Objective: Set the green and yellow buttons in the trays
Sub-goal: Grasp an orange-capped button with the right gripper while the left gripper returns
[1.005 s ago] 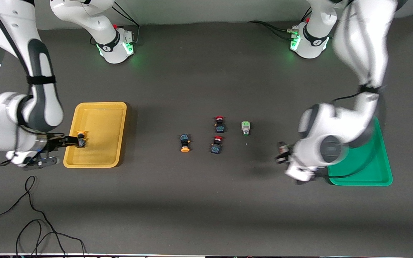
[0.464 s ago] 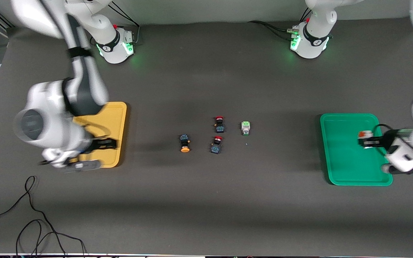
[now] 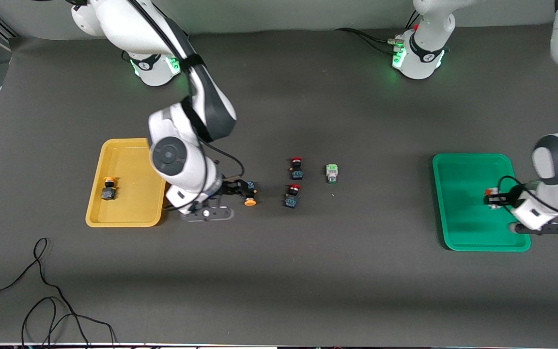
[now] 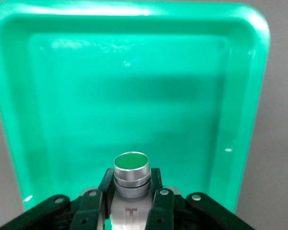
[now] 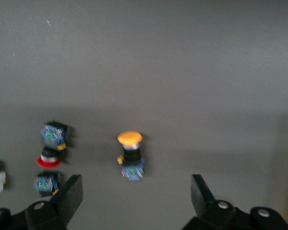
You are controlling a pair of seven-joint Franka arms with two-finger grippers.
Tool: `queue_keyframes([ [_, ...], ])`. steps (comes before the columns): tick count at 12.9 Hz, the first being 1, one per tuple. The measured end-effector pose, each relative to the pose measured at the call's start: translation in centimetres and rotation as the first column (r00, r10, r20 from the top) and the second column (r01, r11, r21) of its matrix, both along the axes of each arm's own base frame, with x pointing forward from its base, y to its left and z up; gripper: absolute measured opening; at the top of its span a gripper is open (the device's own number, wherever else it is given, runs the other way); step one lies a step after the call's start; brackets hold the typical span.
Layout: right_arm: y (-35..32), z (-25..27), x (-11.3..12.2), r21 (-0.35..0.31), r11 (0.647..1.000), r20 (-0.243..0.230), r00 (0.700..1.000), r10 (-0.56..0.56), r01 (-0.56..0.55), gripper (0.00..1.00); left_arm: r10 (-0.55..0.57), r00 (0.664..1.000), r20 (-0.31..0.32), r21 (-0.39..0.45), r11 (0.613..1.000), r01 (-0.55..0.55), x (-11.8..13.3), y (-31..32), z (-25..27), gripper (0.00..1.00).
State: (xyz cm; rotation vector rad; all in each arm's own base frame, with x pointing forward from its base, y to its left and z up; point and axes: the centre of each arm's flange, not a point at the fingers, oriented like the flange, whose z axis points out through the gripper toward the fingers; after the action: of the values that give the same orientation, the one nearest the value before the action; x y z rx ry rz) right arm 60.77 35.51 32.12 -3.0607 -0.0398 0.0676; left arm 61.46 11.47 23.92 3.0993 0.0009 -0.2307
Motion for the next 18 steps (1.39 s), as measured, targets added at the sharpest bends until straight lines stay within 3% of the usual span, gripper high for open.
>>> queue_keyframes([
  [1,0.9,-2.4,0.0,-0.004,1.0,0.02,1.0,0.002,-0.001,1.0,-0.001,1.0,0.009,-0.001,1.0,0.001,-0.7,-0.2,-1.6,0.34],
  [2,1.6,-5.1,0.0,-0.008,1.0,0.036,0.999,-0.008,0.008,1.0,-0.001,1.0,0.008,-0.002,1.0,0.001,-1.2,-0.3,-2.5,0.41],
  [5,2.9,-12.5,-1.2,-0.026,0.999,0.044,0.999,-0.022,0.023,1.0,0.03,0.999,0.011,0.003,1.0,-0.03,-1.2,-0.5,-1.7,0.74],
  [7,3.1,-13.8,-1.5,-0.029,0.999,0.038,0.999,-0.029,0.03,0.99,0.077,0.997,-0.03,0.011,0.997,-0.077,-1.1,-2.0,1.3,0.98],
  [9,3.1,-13.5,-1.4,-0.026,0.999,0.041,0.999,-0.033,0.034,0.87,0.109,0.99,-0.088,0.037,0.994,-0.106,-0.7,-6.6,6.9,1.0],
  [10,3.1,-13.5,-1.4,-0.026,0.999,0.04,0.999,-0.033,0.034,0.87,0.125,0.986,-0.106,0.047,0.992,-0.121,-0.6,-10.0,9.9,1.0],
  [12,2.9,-13.7,-1.6,-0.029,0.999,0.035,0.999,-0.035,0.036,0.69,0.144,0.982,-0.118,0.03,0.989,-0.142,-1.2,-17.9,14.1,1.0],
  [15,3.1,-14.4,-2.3,-0.038,0.999,0.021,0.999,-0.029,0.03,0.63,0.172,0.978,-0.115,0.045,0.985,-0.168,-3.0,-27.8,14.0,1.0],
  [17,3.2,-14.4,-2.5,-0.038,0.999,0.02,0.999,-0.026,0.027,0.42,0.208,0.973,-0.096,0.063,0.977,-0.203,-4.1,-33.7,11.7,1.0],
  [18,3.3,-14.0,-2.4,-0.034,0.999,0.021,0.999,-0.026,0.027,0.41,0.232,0.969,-0.084,0.07,0.971,-0.227,-4.8,-36.6,9.9,1.0],
])
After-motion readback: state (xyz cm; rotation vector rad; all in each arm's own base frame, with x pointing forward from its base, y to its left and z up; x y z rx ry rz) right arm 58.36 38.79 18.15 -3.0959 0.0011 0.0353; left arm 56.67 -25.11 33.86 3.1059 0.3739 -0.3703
